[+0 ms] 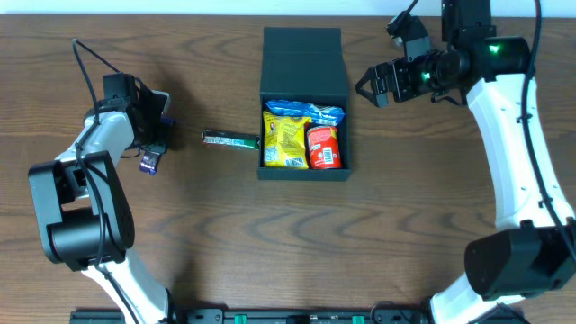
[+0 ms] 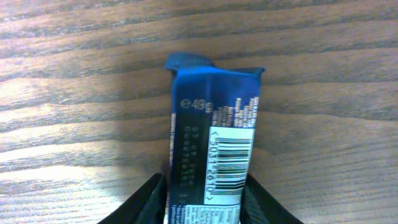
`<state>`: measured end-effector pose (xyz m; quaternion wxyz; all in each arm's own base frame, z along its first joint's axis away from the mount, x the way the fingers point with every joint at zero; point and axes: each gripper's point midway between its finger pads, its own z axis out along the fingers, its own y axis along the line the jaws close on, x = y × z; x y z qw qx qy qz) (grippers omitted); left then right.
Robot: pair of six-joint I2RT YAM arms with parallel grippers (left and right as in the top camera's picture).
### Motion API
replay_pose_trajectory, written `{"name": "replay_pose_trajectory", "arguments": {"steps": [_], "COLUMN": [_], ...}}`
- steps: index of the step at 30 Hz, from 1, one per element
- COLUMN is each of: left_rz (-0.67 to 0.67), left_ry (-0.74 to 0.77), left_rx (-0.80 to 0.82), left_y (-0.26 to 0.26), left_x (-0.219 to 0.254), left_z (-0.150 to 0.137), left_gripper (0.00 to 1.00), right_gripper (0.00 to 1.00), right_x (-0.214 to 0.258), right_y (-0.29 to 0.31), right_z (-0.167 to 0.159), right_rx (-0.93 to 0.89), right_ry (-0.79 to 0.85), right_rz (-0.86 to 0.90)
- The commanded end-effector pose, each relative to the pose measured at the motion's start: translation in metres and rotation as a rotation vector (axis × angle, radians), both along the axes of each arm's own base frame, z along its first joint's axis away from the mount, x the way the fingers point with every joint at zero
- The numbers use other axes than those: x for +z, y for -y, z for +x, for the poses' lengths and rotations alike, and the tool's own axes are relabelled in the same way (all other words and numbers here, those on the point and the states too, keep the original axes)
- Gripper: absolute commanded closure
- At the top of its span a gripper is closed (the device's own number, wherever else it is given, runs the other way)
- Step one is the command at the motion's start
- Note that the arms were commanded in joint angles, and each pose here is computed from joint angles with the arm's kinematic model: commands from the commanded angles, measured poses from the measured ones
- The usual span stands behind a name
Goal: Pack container
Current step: 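Carry the chocolate bar into the box and release it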
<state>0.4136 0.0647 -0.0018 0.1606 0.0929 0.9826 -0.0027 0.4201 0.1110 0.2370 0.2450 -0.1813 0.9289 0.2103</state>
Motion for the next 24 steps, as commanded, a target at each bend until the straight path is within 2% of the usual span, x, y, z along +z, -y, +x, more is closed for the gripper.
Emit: {"name": "replay_pose_trajectory", "arguments": {"steps": [1,8,15,20,24], "left_rz": [0.041,0.034,0.033,0.001,-0.064], "left_ry": [-0.077,-0.066,-0.014,0.056,0.083], "left_rx": [0.039,0.111,0.102,0.131,0.126], "left_y": [-0.009,-0.012,0.005,0.035,0.090], "left_x": [-0.025,-0.017,0.033,0.084,0.115], "left_z": [-0.013,-0.006,0.021,0.042,0.052], "left_gripper": [0.65,0.73,0.78,0.78,0.78], "right_gripper": [0.01,0.01,0.01,0.01,0.01], "right_x": [0.014,0.015,0.017,0.018,0.017], "right_y": [0.000,0.000,0.001,0.020,0.055], "right_z": [0.000,0.001,0.005,0.012,0.017], "right_rx": [-0.006,-0.005,-0.009,-0.055,-0.135], "right_ry": [0.029,0.036,0.055,0.066,0.063], "right_rz": [0.019,0.019,0.021,0.014,0.011]}}
